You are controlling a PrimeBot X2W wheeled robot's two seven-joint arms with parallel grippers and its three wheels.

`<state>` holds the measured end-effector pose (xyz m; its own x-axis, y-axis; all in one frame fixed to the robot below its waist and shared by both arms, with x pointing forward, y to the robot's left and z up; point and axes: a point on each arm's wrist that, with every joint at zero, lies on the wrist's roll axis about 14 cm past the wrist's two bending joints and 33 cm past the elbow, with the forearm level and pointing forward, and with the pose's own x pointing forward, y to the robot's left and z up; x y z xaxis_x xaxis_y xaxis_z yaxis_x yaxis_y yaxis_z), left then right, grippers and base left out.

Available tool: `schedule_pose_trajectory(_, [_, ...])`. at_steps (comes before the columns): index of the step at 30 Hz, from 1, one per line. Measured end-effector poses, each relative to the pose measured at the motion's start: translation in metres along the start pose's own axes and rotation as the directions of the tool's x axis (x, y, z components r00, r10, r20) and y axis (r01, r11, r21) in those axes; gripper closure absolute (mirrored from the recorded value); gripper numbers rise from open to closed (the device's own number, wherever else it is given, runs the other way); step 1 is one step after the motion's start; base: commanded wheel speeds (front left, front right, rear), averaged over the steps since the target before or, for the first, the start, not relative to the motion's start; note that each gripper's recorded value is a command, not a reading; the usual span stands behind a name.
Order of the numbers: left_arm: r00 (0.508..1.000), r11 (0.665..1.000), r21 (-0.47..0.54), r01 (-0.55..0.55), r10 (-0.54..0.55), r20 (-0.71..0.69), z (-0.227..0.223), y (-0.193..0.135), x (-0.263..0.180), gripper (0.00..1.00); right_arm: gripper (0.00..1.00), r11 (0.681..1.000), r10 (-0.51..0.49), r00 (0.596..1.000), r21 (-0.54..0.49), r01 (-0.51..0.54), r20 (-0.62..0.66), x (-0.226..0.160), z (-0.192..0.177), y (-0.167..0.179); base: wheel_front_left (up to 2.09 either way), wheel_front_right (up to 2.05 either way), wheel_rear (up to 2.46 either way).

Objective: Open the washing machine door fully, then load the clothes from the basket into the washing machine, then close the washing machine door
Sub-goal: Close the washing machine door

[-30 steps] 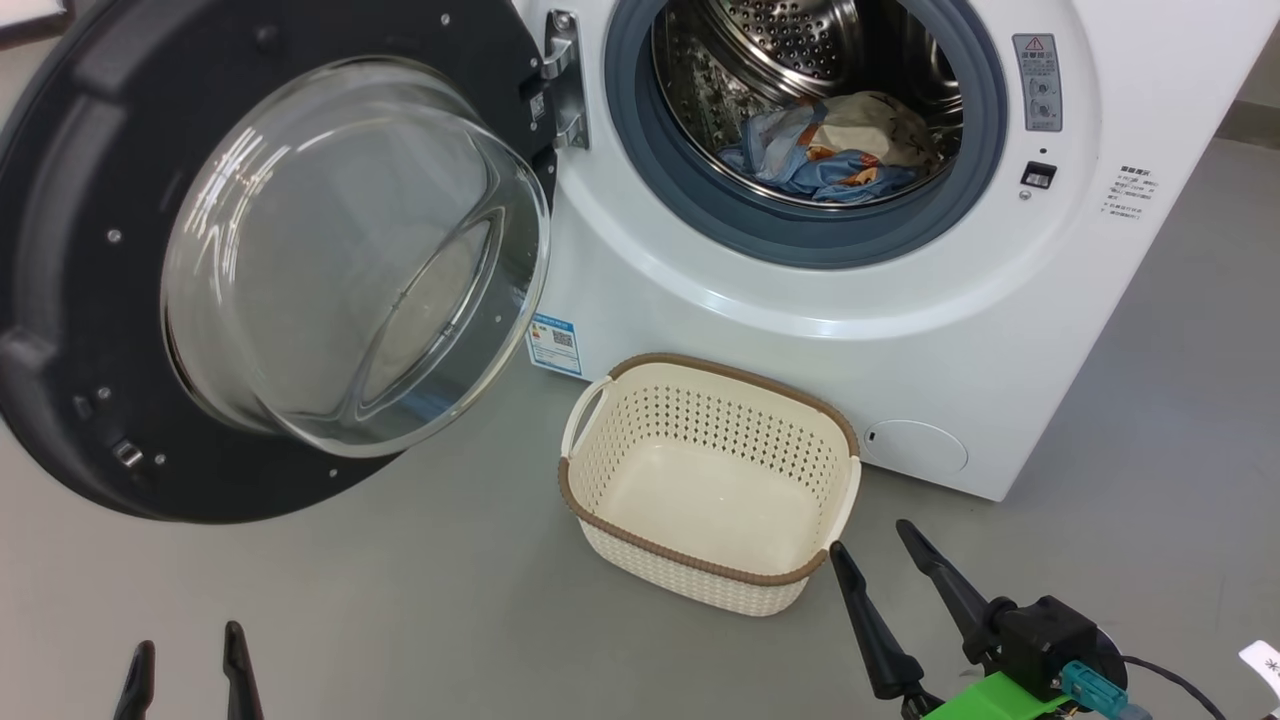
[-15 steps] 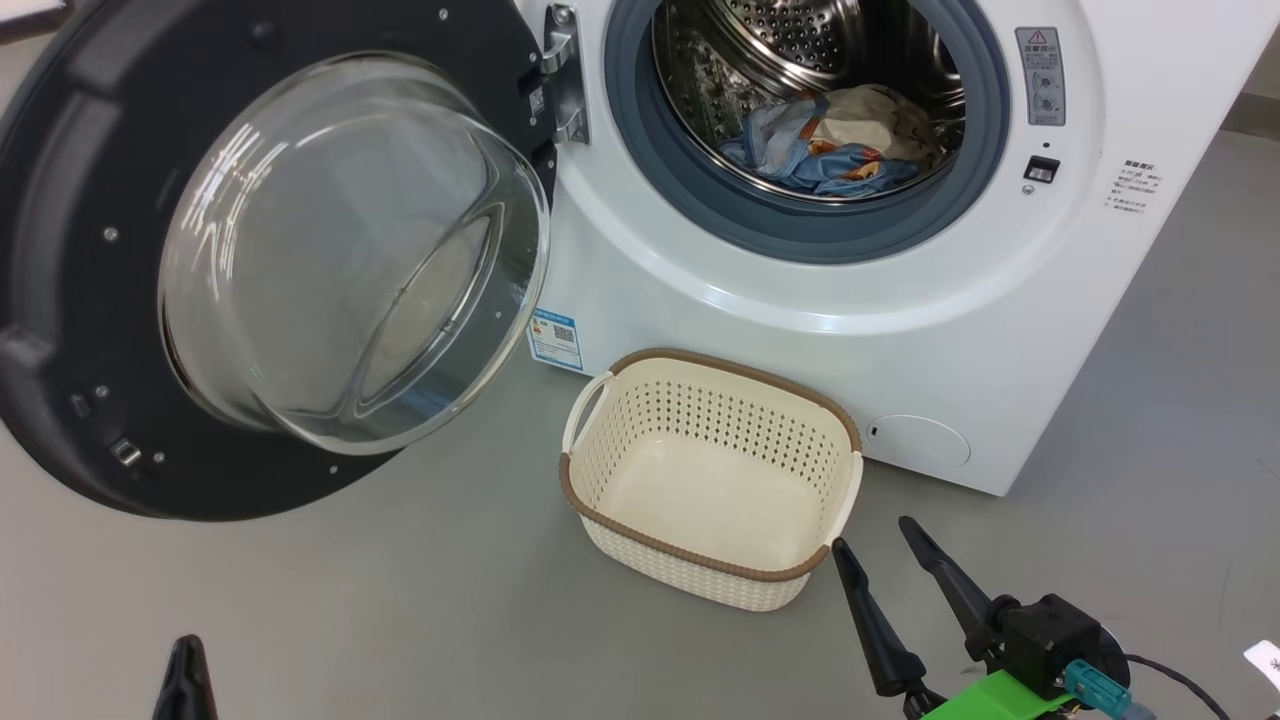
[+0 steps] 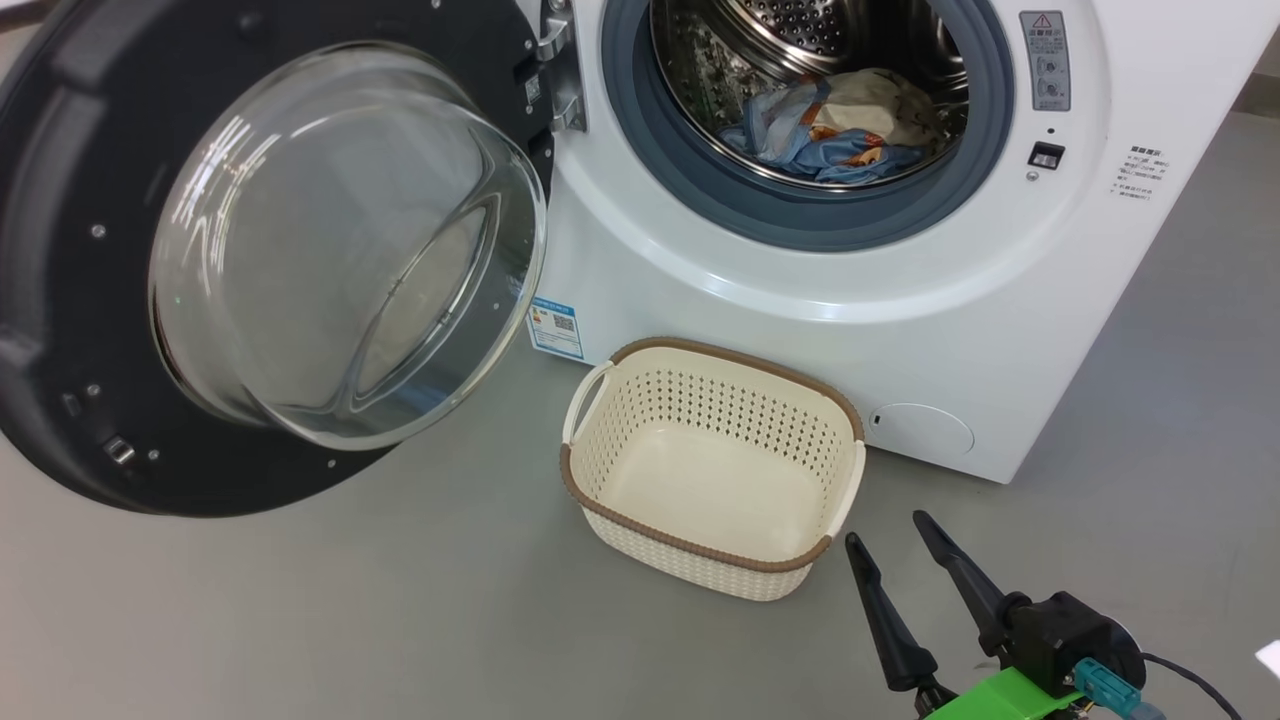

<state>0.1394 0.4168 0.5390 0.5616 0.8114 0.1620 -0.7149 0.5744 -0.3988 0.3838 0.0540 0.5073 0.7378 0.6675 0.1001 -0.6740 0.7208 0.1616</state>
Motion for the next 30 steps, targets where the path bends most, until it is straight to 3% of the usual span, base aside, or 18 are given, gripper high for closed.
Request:
schedule_pose_trajectory(10, [0.990, 0.988, -0.147, -0.042, 0.061, 0.124, 0.067, 0.035, 0.082, 1.00, 0.00, 1.000, -0.020, 1.000, 0.003, 0.020, -0.013, -0.002, -0.006, -0.008, 0.00, 0.00, 0.00])
schedule_pose_trajectory(19, [0.993, 0.940, -0.328, -0.097, 0.116, 0.038, 0.072, 0.044, 0.133, 1.00, 0.00, 0.999, -0.044, 0.998, 0.001, 0.044, -0.033, -0.004, -0.015, -0.018, 0.00, 0.00, 0.00])
schedule_pose_trajectory(24, [0.986, 0.869, -0.466, -0.165, 0.159, -0.053, 0.063, 0.058, 0.149, 1.00, 0.00, 0.998, -0.052, 0.998, -0.024, 0.051, -0.046, -0.006, -0.020, -0.023, 0.00, 0.00, 0.00])
schedule_pose_trajectory(30, [0.987, 0.778, -0.607, -0.159, 0.104, -0.125, 0.055, 0.047, 0.164, 1.00, 0.00, 0.997, -0.069, 0.995, -0.025, 0.068, -0.066, -0.008, -0.025, -0.032, 0.00, 0.00, 0.00])
